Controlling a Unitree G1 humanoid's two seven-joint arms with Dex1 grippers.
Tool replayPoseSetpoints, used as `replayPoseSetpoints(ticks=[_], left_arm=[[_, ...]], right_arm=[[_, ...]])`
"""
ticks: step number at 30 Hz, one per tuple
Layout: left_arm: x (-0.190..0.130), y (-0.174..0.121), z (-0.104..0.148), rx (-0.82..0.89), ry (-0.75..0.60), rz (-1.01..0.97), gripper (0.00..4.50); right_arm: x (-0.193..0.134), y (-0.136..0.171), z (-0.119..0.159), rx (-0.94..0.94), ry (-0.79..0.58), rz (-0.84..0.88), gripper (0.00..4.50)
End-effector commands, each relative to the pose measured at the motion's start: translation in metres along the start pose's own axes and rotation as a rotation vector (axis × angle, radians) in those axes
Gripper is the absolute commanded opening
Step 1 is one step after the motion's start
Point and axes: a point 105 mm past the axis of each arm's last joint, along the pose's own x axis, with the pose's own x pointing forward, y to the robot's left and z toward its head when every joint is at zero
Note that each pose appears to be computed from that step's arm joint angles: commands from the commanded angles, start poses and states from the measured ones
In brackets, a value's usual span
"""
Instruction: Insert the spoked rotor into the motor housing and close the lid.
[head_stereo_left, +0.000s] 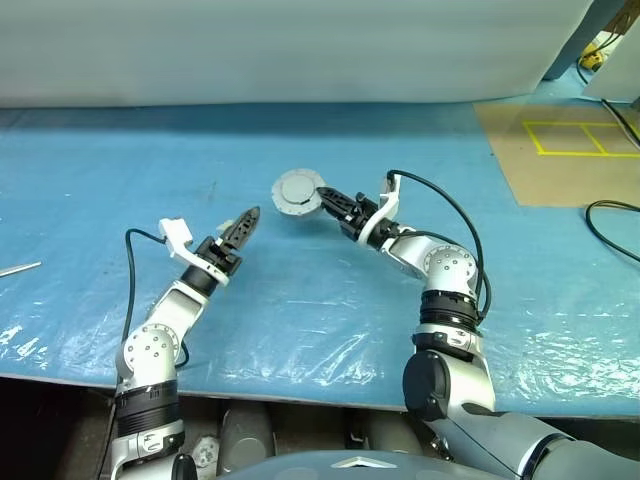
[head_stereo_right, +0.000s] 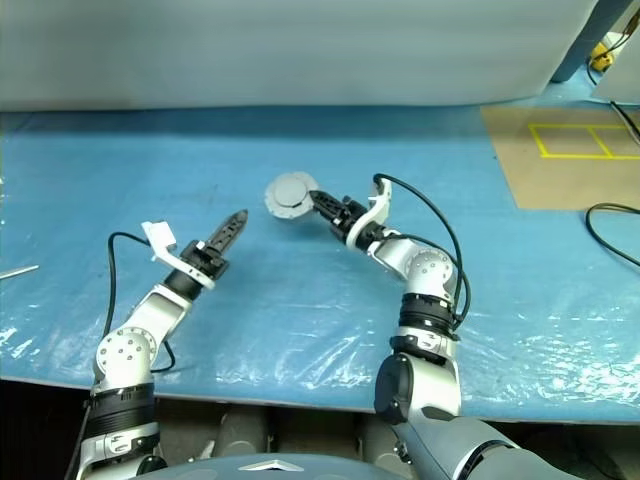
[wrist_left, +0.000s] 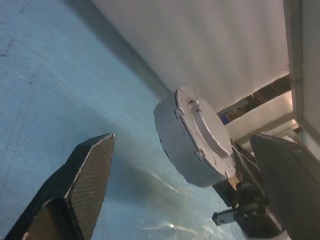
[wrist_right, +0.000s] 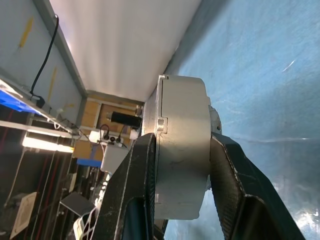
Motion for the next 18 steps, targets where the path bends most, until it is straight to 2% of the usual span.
replayPoseSetpoints(ticks=[1,15,18], left_arm=[[0.006,-0.013,0.004,-0.075,-0.013,-0.046,4.46],[0.024,-0.029,-0.013,-0.171,0.022,-0.102,4.46],[0.023,-0.032,-0.01,-0.199,0.012,-0.123,3.87]], right_arm=[[0.008,0.037,-0.002,-0.024,0.015,0.167,1.17],[0.009,0.052,-0.04,-0.019,0.177,0.268,1.17],[0.009,0.052,-0.038,-0.016,0.164,0.271,1.17]])
